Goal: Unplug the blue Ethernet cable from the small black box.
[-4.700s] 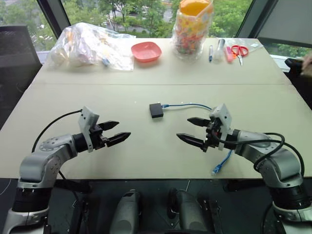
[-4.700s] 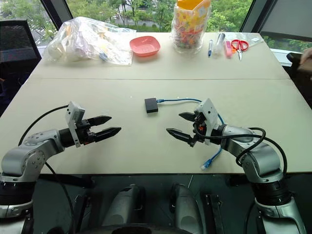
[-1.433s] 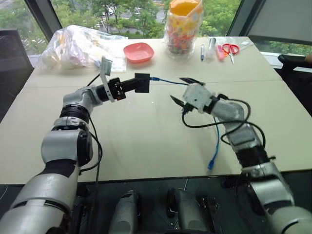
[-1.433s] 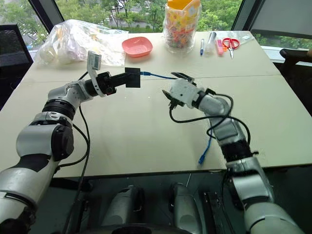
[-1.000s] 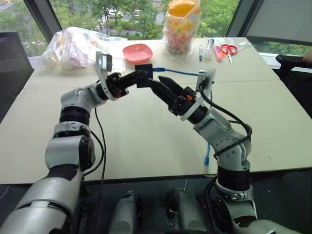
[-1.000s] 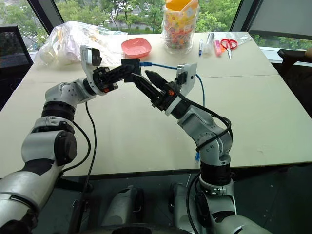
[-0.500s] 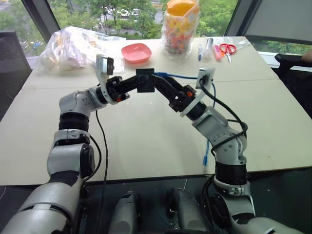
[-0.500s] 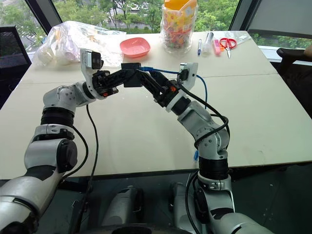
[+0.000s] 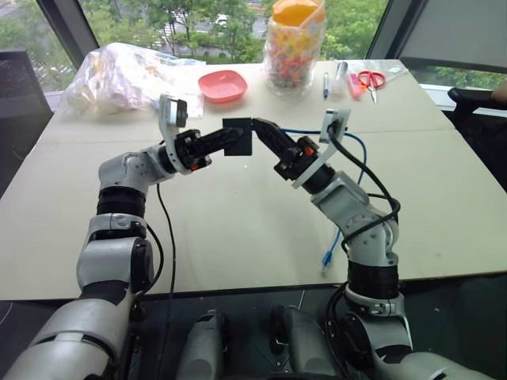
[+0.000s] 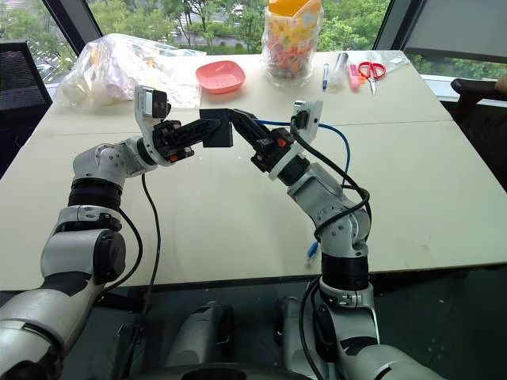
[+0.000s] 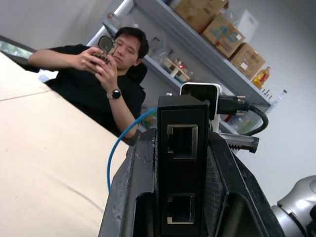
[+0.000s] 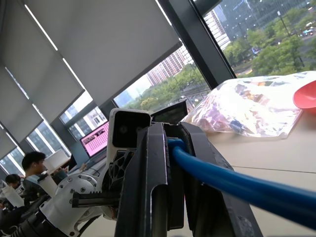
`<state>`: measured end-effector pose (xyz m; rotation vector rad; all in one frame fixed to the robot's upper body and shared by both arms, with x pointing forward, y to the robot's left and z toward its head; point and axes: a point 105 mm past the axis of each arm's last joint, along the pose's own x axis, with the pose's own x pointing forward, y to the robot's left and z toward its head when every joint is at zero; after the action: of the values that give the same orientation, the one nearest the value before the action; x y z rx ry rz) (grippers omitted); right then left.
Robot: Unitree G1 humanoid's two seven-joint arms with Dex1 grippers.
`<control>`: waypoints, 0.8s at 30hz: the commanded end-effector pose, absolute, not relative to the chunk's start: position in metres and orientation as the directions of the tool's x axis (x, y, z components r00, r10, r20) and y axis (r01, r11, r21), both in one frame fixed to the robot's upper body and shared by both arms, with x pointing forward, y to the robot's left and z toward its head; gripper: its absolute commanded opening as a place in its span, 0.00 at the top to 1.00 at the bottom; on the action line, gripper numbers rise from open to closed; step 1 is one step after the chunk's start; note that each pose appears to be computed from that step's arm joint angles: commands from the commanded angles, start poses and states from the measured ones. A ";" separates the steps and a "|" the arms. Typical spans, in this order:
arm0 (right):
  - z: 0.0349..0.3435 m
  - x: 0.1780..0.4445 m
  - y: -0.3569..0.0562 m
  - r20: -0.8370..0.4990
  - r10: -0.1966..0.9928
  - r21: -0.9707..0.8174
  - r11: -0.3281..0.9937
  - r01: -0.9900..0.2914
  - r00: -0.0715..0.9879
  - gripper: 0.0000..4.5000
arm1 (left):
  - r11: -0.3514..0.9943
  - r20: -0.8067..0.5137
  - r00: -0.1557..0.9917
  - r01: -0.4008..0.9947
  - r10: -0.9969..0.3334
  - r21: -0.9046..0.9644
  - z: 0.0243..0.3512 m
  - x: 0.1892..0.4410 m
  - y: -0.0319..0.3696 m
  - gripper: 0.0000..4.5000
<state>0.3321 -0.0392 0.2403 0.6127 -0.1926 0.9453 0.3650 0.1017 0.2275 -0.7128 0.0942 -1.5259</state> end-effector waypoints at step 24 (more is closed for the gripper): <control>0.248 0.338 -0.050 0.454 0.670 0.452 0.395 -0.800 0.587 0.81 | -0.099 0.443 0.093 0.914 -0.892 -0.393 0.255 0.365 0.108 0.89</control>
<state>0.3429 -0.0444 0.2426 0.7158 -0.1743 0.9389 0.3683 0.1028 0.2366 -0.7082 0.0587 -1.4900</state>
